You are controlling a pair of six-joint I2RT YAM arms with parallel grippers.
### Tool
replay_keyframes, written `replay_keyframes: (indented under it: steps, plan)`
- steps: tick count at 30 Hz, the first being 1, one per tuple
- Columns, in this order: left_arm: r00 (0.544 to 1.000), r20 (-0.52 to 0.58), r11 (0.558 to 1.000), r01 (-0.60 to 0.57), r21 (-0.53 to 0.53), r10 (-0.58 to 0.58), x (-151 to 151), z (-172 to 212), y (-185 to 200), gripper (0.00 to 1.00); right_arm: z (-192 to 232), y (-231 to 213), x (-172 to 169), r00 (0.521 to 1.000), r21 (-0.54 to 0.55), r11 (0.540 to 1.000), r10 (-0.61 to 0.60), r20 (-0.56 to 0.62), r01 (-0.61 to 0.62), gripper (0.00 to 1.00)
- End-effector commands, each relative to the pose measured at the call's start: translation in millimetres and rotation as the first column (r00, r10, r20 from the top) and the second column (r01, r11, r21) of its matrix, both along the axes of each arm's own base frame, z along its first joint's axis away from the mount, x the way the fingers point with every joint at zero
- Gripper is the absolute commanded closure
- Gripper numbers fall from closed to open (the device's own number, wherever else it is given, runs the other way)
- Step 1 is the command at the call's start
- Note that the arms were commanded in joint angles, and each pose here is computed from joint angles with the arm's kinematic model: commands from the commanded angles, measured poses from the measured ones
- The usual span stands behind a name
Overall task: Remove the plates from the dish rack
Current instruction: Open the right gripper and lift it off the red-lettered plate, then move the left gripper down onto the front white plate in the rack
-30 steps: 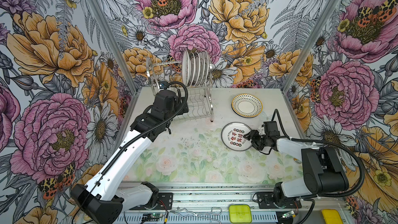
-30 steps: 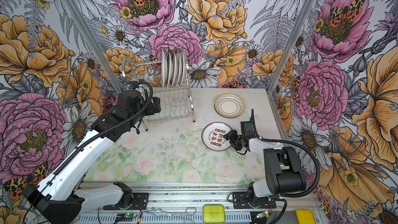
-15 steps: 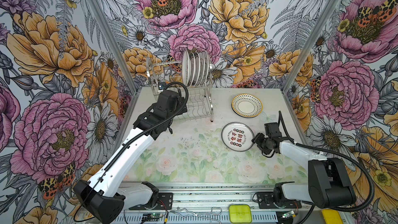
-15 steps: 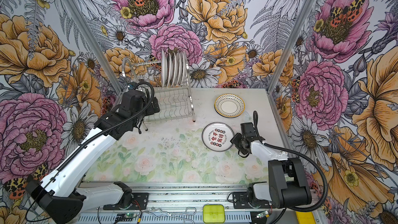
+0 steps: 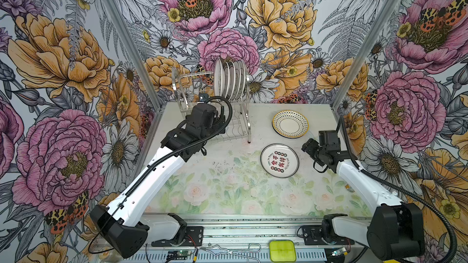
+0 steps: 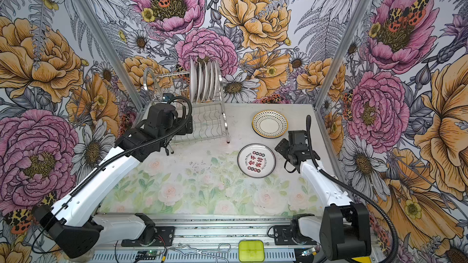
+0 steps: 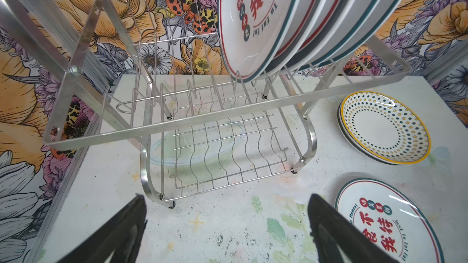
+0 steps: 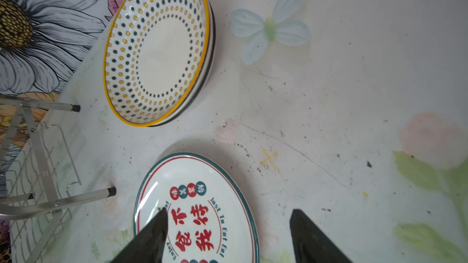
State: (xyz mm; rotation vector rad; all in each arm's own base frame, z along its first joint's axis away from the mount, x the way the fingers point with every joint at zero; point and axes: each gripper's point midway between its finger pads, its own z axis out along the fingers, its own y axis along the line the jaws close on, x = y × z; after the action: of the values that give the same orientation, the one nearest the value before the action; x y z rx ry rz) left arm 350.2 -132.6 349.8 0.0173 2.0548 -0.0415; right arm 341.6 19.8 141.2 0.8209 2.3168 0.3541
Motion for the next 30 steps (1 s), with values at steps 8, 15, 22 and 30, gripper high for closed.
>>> replay_keyframes:
  steps: [8,15,22,30]
  plan:
    - [0.988,0.11,0.985,0.12,-0.123,-0.107,27,55,-5,0.01,48,7,54,0.989,-0.05,0.993,0.113,0.097,-0.108,0.01]
    - [0.941,0.197,0.928,0.314,-0.201,-0.276,50,76,-28,0.01,62,14,72,0.979,-0.046,0.987,0.157,0.126,-0.152,0.01]
    - [0.929,0.233,0.928,0.331,-0.169,-0.289,66,91,-31,0.02,61,16,76,0.977,-0.043,0.984,0.177,0.122,-0.173,0.01]
    - [0.94,0.223,0.948,0.29,-0.128,-0.258,90,87,-21,0.1,58,13,75,0.977,-0.04,0.984,0.176,0.117,-0.173,0.01]
